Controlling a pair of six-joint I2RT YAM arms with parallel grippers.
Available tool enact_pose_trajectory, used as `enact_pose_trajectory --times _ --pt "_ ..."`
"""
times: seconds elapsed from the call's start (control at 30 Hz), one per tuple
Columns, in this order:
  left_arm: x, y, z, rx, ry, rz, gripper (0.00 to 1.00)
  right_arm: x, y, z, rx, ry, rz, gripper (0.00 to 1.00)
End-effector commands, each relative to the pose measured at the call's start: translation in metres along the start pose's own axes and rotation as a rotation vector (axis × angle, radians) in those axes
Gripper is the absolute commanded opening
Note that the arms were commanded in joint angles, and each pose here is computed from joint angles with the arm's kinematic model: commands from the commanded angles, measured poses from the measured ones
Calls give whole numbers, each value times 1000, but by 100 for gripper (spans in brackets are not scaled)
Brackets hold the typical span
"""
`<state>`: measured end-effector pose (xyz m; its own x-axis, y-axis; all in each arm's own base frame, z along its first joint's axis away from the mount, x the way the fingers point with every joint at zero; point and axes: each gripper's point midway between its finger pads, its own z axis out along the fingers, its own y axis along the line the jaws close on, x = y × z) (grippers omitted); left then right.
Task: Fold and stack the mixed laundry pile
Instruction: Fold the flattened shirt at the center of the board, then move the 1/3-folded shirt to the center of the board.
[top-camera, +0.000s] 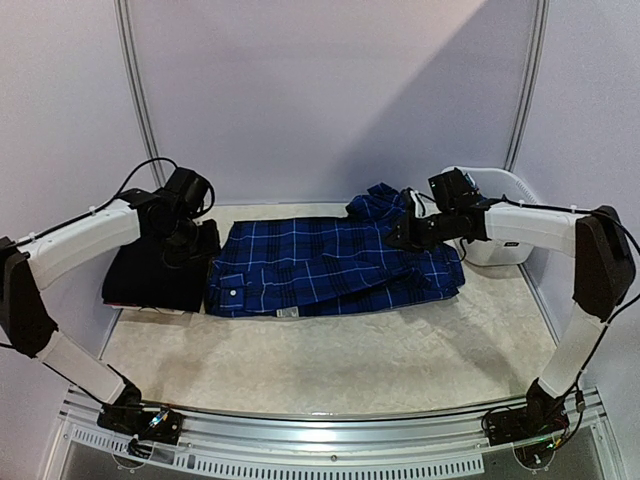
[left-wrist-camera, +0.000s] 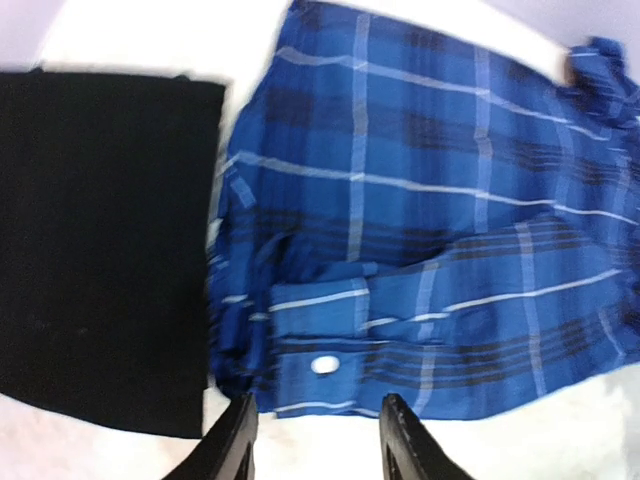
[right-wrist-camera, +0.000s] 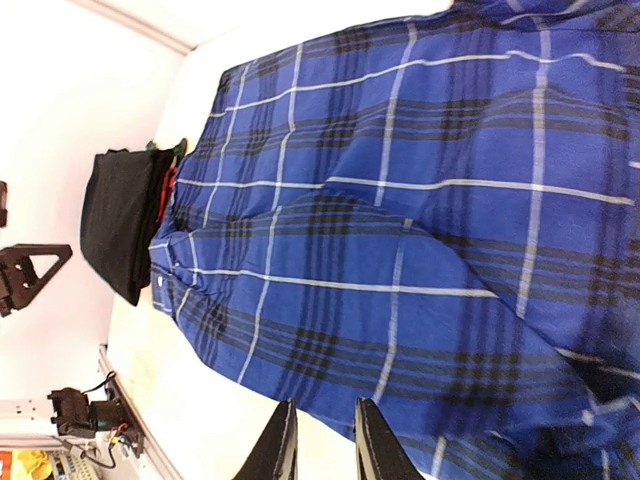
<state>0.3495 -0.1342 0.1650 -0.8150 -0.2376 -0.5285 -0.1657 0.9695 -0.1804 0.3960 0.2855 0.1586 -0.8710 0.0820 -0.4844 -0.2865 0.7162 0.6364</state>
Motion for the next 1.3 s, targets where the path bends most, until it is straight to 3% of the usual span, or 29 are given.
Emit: enact_pose_trajectory --times 0.0,0.27,0.7,0.97,1.27 --pt "15 -37 7 88 71 94 38 13 0 23 -22 88 4 20" --pt "65 -94 55 178 261 279 30 46 -36 54 34 213 64 20" --pt "103 -88 126 89 398 332 26 108 -102 66 238 372 113 18" --pt "133 -69 131 74 443 324 24 148 -128 52 322 446 145 17" --pt "184 -58 111 65 479 349 23 194 -138 22 362 520 213 17"
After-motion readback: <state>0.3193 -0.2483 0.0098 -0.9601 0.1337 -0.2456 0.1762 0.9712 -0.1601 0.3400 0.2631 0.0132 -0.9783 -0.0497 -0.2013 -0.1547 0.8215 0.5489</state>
